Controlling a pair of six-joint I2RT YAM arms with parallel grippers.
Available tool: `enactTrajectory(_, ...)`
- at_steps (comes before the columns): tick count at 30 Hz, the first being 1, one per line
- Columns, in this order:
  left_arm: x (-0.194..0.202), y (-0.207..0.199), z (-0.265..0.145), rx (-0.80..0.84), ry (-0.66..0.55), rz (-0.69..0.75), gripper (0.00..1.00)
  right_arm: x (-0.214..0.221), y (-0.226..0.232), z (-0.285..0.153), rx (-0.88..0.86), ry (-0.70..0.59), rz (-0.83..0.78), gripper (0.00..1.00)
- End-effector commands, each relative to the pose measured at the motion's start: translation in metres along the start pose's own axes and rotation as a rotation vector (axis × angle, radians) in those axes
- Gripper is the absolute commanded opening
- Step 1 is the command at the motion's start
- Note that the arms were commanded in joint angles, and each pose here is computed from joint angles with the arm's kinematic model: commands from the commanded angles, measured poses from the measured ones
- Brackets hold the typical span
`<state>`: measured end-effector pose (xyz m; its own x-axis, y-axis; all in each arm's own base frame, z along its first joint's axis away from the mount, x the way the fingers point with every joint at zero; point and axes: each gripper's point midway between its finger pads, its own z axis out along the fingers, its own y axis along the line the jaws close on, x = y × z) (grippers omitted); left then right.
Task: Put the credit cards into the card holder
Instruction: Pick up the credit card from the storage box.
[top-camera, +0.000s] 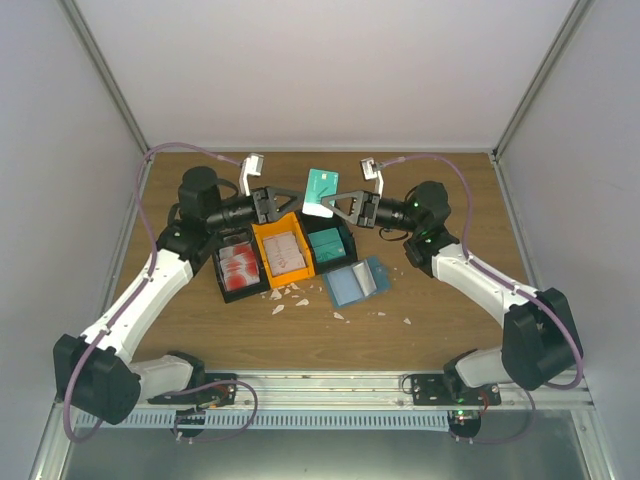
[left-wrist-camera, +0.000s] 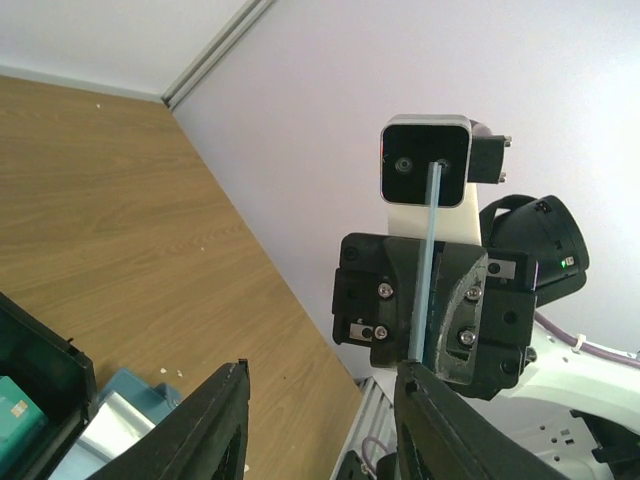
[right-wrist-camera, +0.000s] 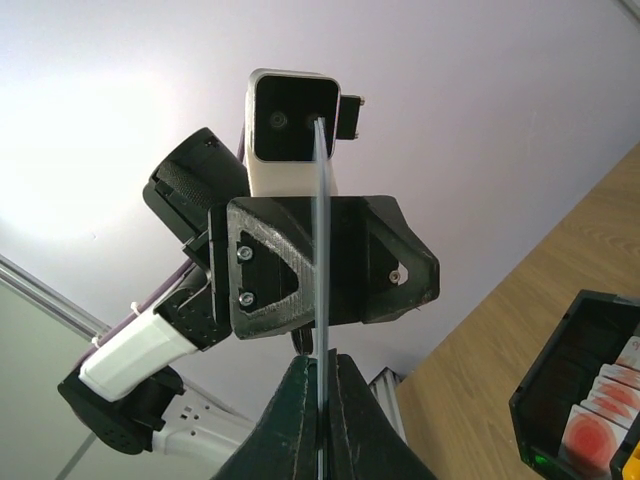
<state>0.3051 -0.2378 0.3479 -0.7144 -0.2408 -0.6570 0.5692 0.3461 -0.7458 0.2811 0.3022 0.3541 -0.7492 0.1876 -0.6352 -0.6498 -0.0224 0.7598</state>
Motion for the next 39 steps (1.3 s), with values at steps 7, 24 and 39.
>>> enactTrajectory(7, 0.001, -0.015, -0.005, 0.073, -0.002, 0.077, 0.42, 0.001, 0.002, 0.004, -0.012, 0.02, -0.011, 0.01)
enactTrajectory(24, 0.017, 0.012, 0.006, 0.029, 0.068, 0.057, 0.28, 0.005, 0.006, 0.007, -0.047, 0.05, -0.013, 0.01)
enactTrajectory(39, 0.031, -0.015, 0.008, 0.219, 0.198, 0.021, 0.22, 0.011, -0.008, 0.013, -0.019, 0.071, 0.049, 0.01)
